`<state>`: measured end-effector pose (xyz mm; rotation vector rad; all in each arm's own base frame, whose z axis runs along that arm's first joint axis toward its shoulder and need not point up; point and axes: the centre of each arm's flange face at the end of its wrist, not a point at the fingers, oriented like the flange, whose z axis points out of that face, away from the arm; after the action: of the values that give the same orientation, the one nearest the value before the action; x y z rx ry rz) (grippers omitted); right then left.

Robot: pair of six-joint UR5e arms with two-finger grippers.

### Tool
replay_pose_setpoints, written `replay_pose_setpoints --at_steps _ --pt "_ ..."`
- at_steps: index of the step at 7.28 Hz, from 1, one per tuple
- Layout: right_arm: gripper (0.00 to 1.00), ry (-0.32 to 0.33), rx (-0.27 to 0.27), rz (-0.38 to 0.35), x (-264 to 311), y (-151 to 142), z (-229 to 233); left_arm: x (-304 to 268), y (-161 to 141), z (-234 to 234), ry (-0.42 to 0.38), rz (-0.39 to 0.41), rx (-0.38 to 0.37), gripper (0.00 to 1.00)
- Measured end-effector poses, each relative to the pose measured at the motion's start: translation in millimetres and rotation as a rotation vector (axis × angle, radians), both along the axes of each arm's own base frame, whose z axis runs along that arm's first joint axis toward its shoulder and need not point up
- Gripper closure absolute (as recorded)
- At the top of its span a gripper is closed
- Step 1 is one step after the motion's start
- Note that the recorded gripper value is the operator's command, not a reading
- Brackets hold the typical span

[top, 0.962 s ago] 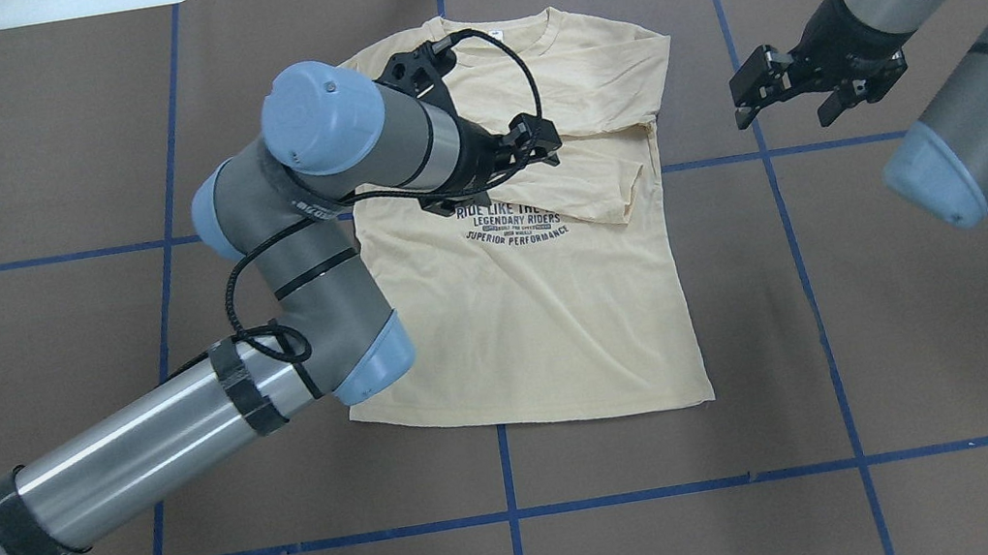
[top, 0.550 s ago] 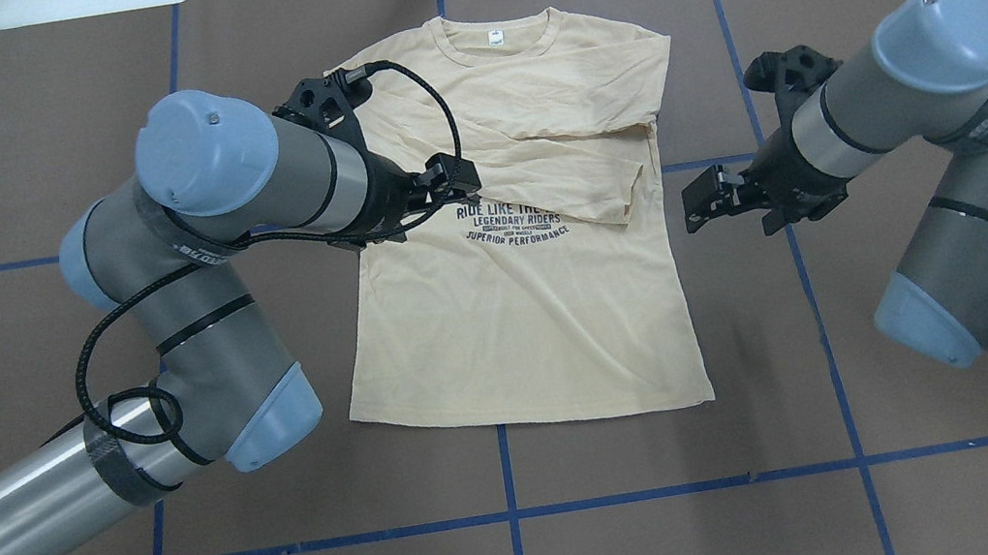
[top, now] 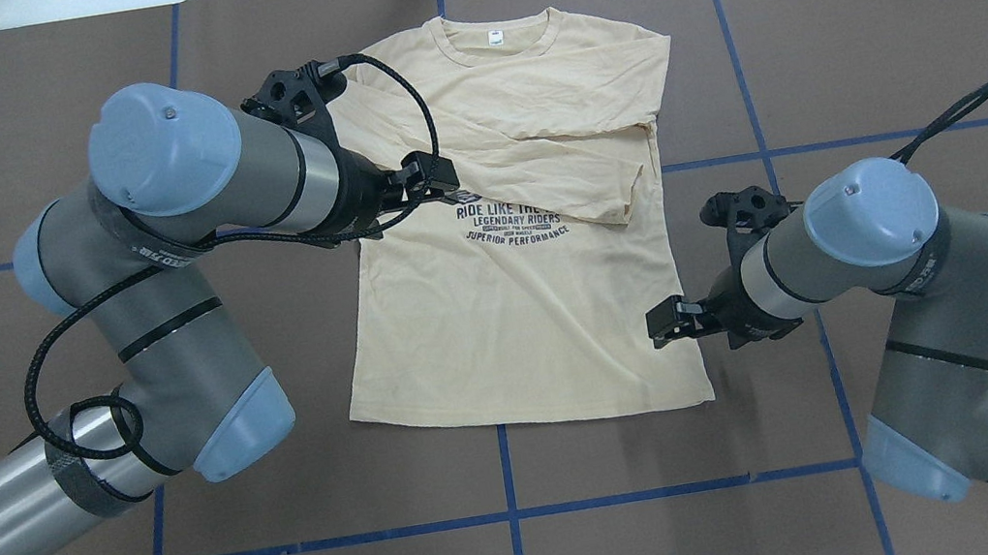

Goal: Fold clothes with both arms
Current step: 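Move the right gripper to the hem corner nearest the robot while the left gripper withdraws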

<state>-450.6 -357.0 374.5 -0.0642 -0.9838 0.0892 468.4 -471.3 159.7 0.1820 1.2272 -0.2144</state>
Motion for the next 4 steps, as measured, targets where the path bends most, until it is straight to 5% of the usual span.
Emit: replay_pose_setpoints --at_steps 1,4 --pt "0.05 0.013 0.002 -0.008 -11.9 13.4 2.3 -3.0 -2.5 -0.1 -0.003 -0.002 0.010 0.00" --pt "0.48 0.042 -0.015 -0.017 -19.7 22.2 4.0 -6.4 -5.4 2.1 -0.009 -0.003 0.023 0.00"
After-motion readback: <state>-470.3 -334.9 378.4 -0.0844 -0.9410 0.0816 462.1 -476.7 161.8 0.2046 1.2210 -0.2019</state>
